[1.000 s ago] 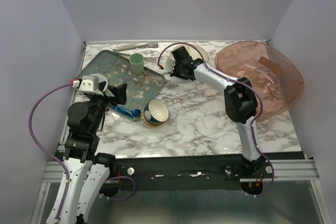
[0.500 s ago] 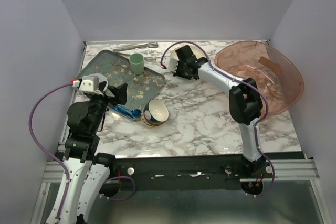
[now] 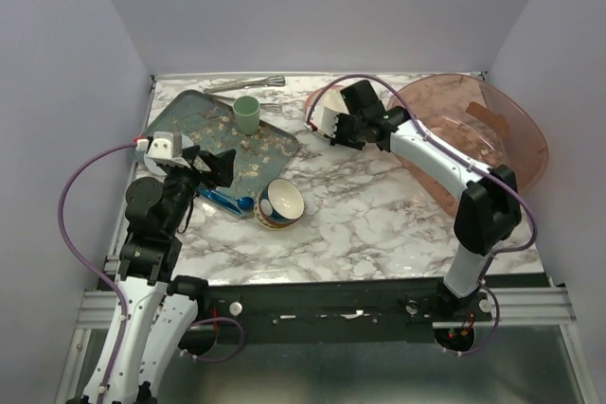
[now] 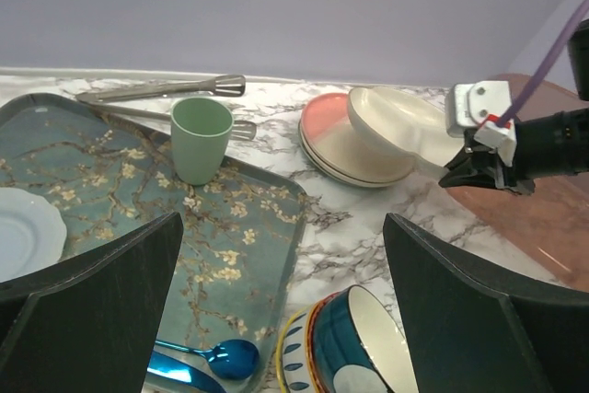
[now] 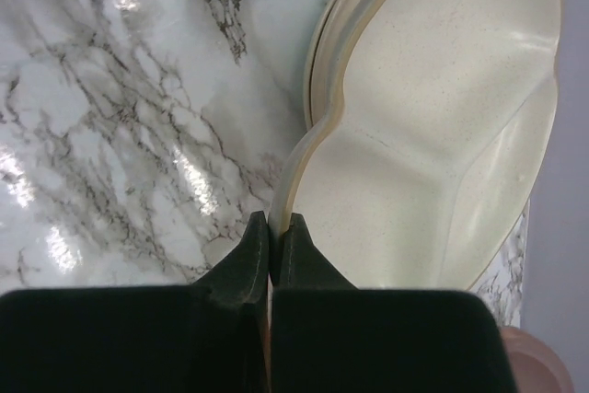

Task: Place the mixed dishes into the plastic bin
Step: Pick up the plate at the center of the board.

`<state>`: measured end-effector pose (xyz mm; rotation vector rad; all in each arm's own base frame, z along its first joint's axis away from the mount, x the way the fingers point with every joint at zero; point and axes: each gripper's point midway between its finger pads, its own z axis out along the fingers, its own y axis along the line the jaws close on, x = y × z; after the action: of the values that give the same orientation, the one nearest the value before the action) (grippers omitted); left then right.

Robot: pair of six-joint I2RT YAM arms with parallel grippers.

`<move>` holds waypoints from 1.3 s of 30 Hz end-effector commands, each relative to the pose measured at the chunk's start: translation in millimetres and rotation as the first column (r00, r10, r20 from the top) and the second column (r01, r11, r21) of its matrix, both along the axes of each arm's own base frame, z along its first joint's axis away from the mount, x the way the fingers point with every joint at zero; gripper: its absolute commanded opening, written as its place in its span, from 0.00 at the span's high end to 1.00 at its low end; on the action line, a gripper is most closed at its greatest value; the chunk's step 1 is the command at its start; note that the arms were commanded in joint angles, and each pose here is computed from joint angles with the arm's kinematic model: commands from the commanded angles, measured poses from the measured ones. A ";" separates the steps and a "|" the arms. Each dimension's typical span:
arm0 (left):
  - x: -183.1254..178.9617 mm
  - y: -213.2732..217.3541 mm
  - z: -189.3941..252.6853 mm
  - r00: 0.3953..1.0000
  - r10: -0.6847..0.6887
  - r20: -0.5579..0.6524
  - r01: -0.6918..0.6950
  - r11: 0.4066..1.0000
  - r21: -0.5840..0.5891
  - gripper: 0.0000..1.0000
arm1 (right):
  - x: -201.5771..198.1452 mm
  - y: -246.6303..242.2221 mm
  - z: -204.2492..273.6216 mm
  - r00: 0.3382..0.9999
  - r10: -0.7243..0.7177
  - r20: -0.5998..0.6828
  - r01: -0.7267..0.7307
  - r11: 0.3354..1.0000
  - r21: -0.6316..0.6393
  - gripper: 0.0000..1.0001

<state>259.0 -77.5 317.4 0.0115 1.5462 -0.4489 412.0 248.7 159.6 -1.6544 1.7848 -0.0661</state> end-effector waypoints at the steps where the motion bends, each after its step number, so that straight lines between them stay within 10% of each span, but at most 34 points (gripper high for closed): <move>1: 1.7 -18.8 -2.1 0.995 -0.097 -0.027 0.095 0.994 -0.061 0.01 | -10.1 17.1 93.2 0.961 0.111 0.253 -0.149 0.979 0.137 0.99; 10: 9.2 -63.3 -15.0 0.933 -0.323 -0.161 0.268 0.919 -0.291 0.01 | -109.4 31.8 110.4 0.907 0.348 0.238 -0.396 0.896 0.201 1.00; 20: 22.0 -90.2 -37.9 0.820 -0.447 -0.358 0.129 0.753 -0.645 0.01 | -171.0 44.3 108.4 0.858 0.466 0.215 -0.503 0.846 0.174 0.99; 39: 16.9 -100.3 -87.7 0.695 -0.209 -0.688 -0.106 0.917 -0.386 0.01 | -172.4 45.5 120.3 0.849 0.424 0.315 -0.462 0.885 0.052 1.00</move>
<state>276.9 -184.1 243.2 -0.4967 2.1492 -1.0194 212.9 280.8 205.6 -2.0115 1.3461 0.2006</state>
